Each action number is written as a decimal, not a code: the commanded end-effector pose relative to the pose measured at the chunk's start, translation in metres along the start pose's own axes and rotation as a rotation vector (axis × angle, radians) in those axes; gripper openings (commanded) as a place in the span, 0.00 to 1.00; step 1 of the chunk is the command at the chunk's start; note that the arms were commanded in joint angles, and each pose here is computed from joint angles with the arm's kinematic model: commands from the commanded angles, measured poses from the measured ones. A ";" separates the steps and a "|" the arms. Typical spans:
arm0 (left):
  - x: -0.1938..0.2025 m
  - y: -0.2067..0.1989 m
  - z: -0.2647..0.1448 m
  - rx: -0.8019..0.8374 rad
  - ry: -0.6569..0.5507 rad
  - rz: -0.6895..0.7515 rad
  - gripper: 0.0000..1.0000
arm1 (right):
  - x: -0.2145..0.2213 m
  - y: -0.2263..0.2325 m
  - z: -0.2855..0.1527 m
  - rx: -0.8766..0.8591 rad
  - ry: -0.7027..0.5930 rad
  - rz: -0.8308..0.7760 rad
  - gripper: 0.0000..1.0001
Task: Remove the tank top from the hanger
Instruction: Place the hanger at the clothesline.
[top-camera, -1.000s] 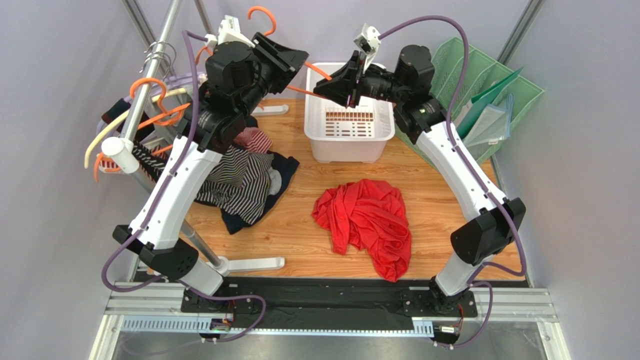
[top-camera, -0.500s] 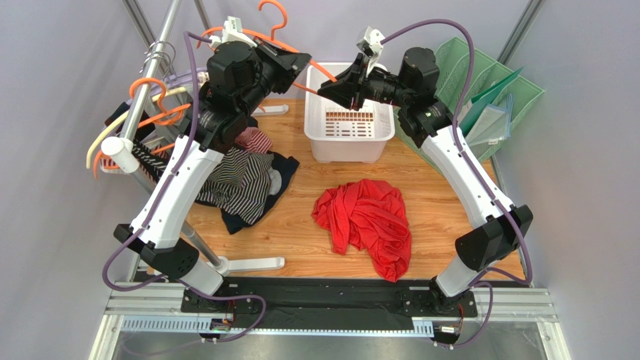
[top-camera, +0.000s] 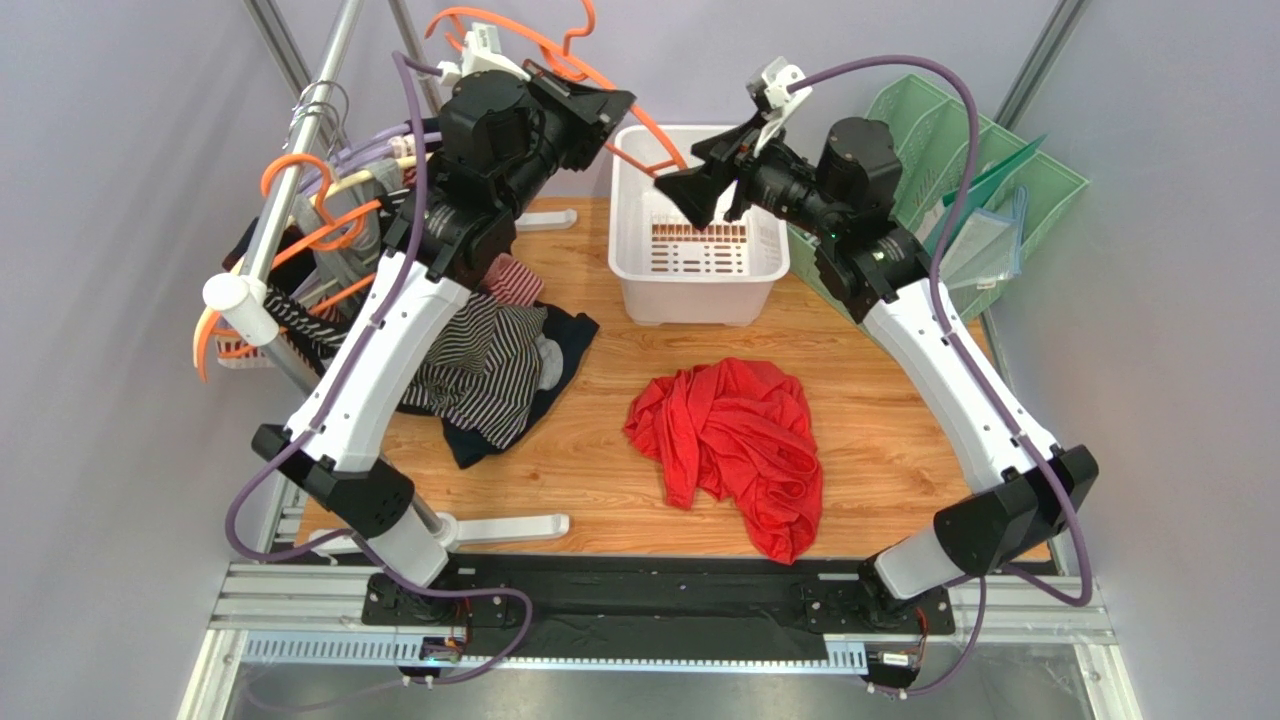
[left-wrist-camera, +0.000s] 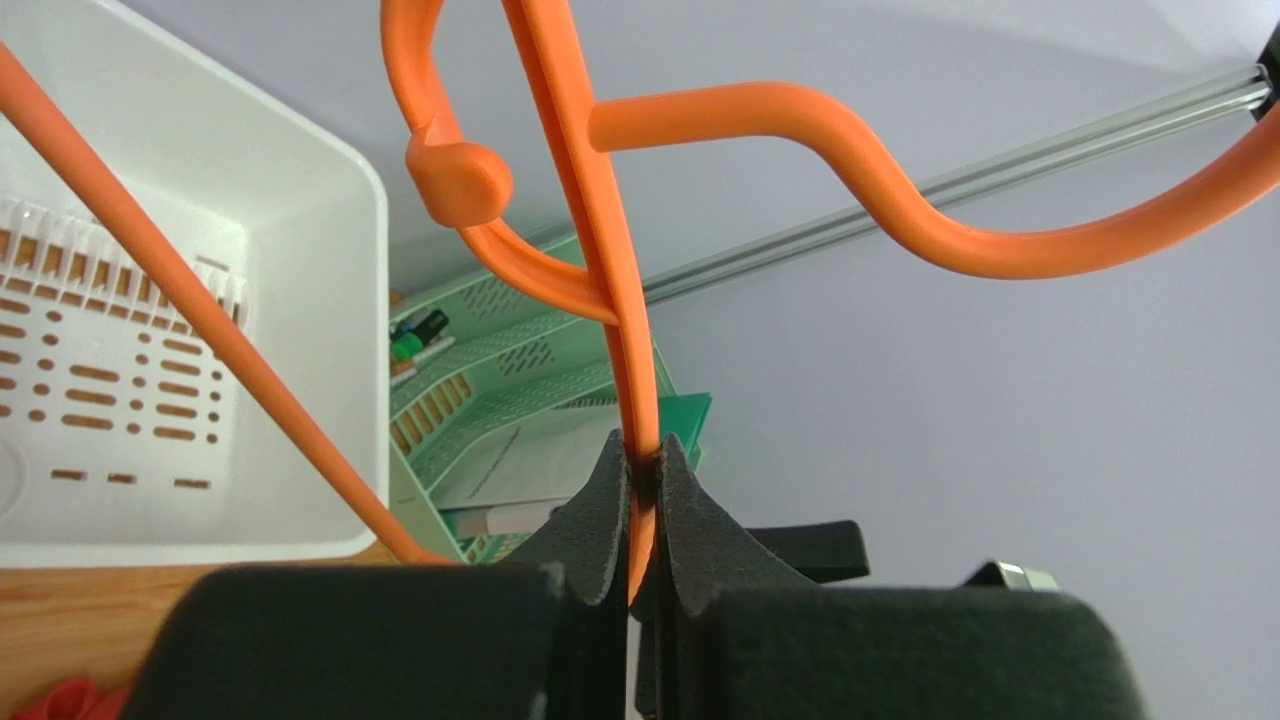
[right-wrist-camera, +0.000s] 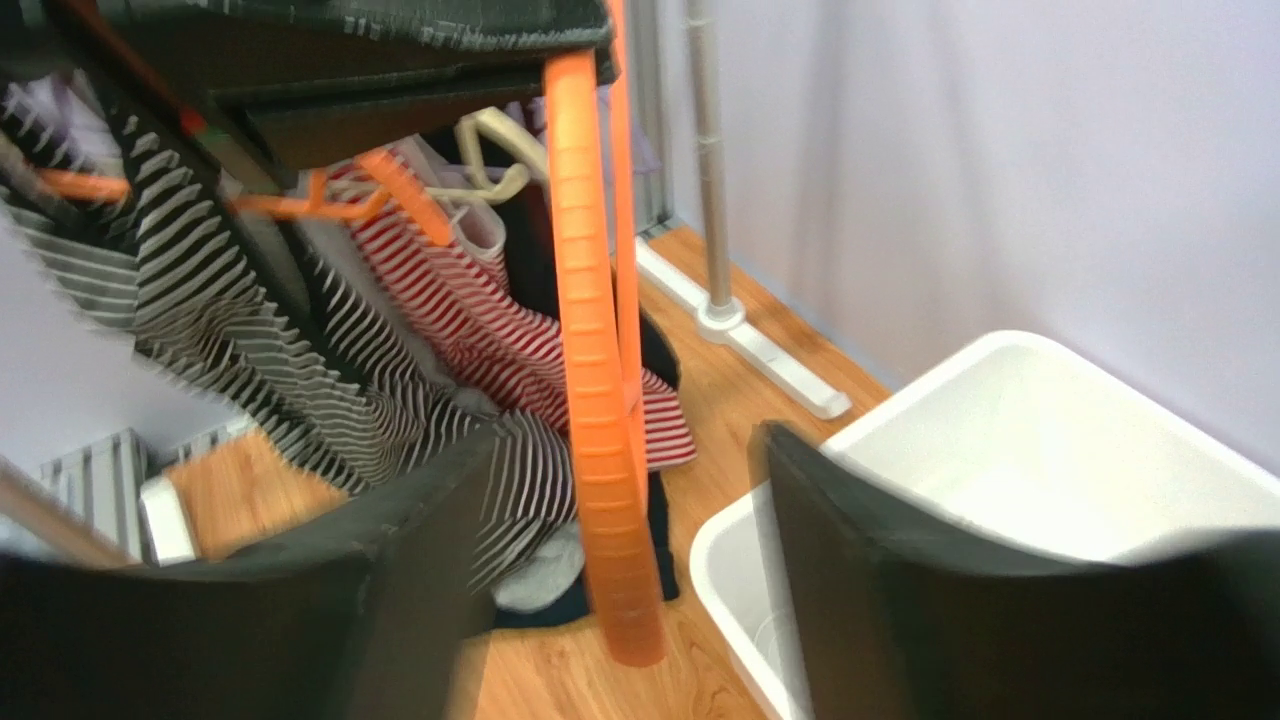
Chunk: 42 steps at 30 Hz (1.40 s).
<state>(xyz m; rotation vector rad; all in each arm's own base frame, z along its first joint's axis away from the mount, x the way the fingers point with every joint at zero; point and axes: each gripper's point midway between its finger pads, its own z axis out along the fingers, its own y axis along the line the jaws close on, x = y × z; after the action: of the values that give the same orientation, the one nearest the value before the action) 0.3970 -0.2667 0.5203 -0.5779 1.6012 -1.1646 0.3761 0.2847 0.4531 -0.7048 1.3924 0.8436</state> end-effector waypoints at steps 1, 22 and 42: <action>-0.017 -0.033 0.008 0.100 -0.057 -0.032 0.00 | -0.037 -0.040 -0.038 0.350 -0.093 0.019 0.82; -0.117 0.027 0.048 -0.089 -0.531 -0.220 0.00 | 0.034 0.046 -0.189 0.429 -0.075 0.353 0.92; -0.209 0.069 0.048 -0.132 -0.734 -0.278 0.00 | 0.074 0.088 -0.237 0.375 0.021 0.394 1.00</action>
<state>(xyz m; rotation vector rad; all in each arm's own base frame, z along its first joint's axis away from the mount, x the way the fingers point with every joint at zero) 0.5241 -0.0948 0.5432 -1.1489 1.0612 -0.8552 0.1884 0.1450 0.3512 -0.1475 1.7465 0.8158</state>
